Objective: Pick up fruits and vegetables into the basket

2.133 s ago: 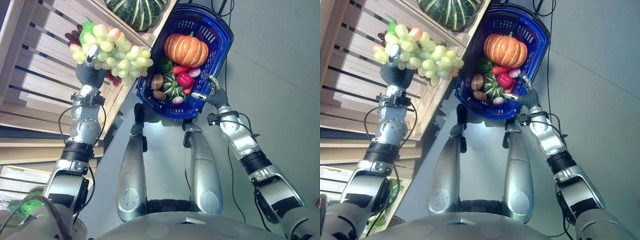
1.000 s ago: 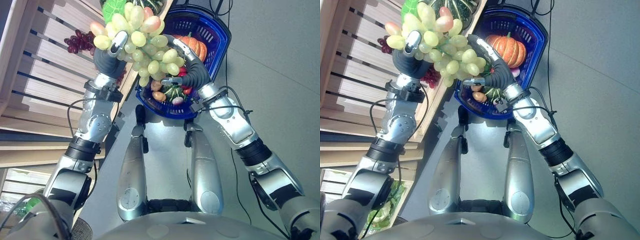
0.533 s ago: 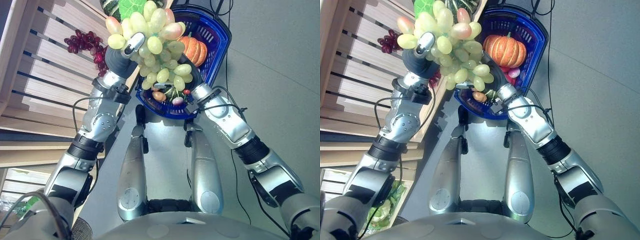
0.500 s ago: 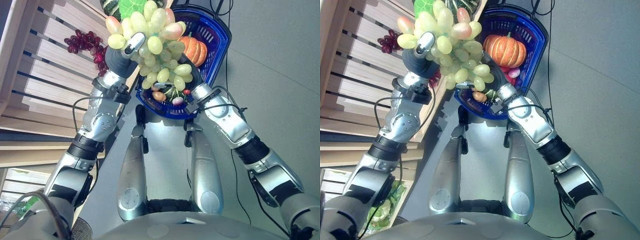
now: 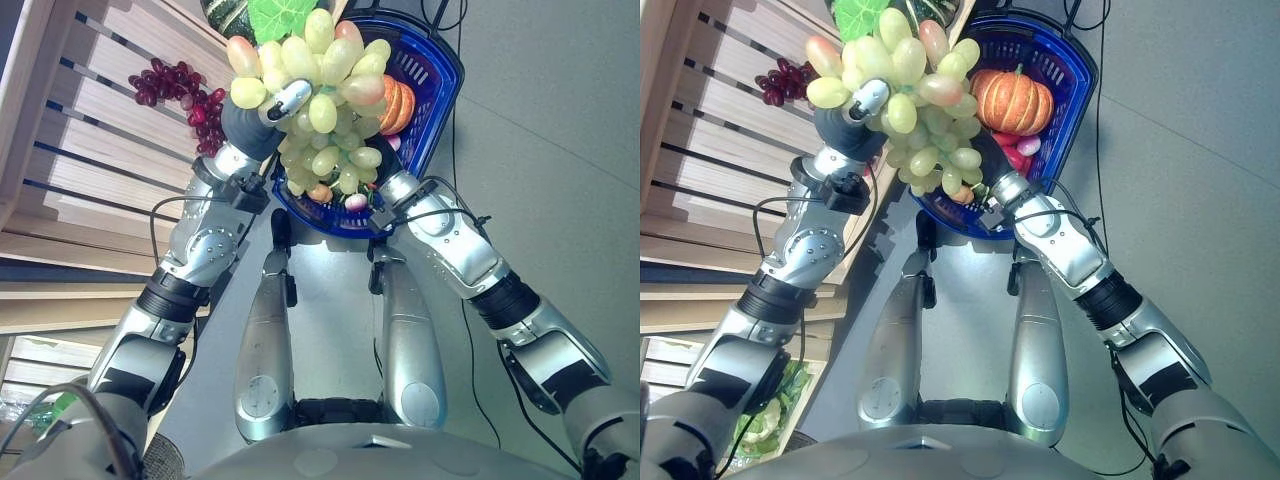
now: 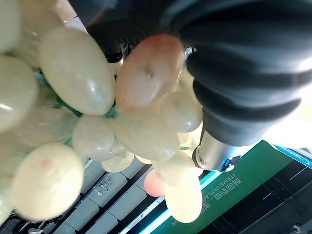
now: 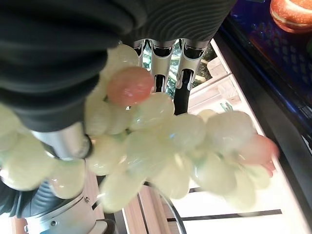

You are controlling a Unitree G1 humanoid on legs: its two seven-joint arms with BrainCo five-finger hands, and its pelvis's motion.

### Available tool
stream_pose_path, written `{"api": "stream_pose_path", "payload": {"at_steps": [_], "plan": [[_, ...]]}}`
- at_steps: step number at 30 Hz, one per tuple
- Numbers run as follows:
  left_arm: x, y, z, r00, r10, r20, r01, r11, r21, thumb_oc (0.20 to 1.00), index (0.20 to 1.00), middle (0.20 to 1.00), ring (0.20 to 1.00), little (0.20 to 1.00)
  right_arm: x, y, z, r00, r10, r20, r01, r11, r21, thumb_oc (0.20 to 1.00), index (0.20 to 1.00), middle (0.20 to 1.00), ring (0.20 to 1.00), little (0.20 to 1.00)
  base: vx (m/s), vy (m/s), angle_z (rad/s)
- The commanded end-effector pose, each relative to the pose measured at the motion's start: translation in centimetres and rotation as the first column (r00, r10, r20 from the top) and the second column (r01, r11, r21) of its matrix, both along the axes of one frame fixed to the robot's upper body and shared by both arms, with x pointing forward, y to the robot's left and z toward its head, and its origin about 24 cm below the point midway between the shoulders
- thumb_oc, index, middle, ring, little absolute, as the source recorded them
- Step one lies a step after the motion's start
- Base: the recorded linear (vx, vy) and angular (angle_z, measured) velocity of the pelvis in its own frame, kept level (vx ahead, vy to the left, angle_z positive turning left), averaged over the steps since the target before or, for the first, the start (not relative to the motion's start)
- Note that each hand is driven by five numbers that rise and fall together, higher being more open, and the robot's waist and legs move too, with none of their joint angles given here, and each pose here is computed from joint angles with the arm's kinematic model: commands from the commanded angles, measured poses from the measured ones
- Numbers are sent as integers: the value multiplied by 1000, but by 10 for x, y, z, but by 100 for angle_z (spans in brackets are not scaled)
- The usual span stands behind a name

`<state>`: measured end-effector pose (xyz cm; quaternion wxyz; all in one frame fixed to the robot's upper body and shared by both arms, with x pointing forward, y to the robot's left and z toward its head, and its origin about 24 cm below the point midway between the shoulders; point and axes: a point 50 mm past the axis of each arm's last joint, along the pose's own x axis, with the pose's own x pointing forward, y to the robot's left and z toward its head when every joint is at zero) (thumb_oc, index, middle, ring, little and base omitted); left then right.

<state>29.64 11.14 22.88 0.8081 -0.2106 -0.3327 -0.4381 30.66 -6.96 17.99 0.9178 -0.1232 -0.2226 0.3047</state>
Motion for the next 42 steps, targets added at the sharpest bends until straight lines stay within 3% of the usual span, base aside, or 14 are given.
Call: {"api": "stream_pose_path", "payload": {"at_steps": [1,11,12,13,14,21,30,36,42], "plan": [[-27,-17,32,974,-118,196,122,993,-4,200,200,200,200,200,-21,22,39,979,142,147,-156,984,88,200,200,200,200,200,0,0,0],[-23,-9,30,985,-23,170,29,999,-35,200,200,200,200,200,-20,20,37,979,142,145,-157,983,97,200,200,200,200,200,0,0,0],[-22,-7,30,986,37,160,-29,998,-51,200,200,200,200,200,-20,20,37,979,142,145,-157,983,98,200,200,200,200,200,0,0,0],[-20,-3,31,987,62,145,-53,996,-68,573,573,573,573,573,-20,19,37,980,141,143,-156,983,99,200,200,200,200,200,0,0,0],[-19,0,30,989,90,120,-79,992,-97,1000,1000,1000,1000,1000,-20,19,37,980,138,142,-153,983,100,200,200,200,200,200,0,0,0],[-14,17,25,965,258,41,-244,947,-210,1000,1000,1000,1000,1000,-20,16,36,981,124,148,-142,983,114,200,200,200,200,200,0,0,0],[-12,40,23,869,492,-48,-480,817,-320,1000,1000,1000,1000,1000,-18,15,36,982,101,157,-122,984,129,200,200,200,200,200,0,-8,2],[-8,57,24,703,707,-80,-688,648,-327,1000,1000,1000,1000,1000,-14,9,39,984,50,171,-78,984,163,200,200,200,200,200,0,0,0],[2,76,18,560,816,-146,-813,506,-287,1000,1000,1000,1000,1000,-10,-1,44,980,-20,198,-19,981,194,200,200,200,200,200,5,3,1]]}}
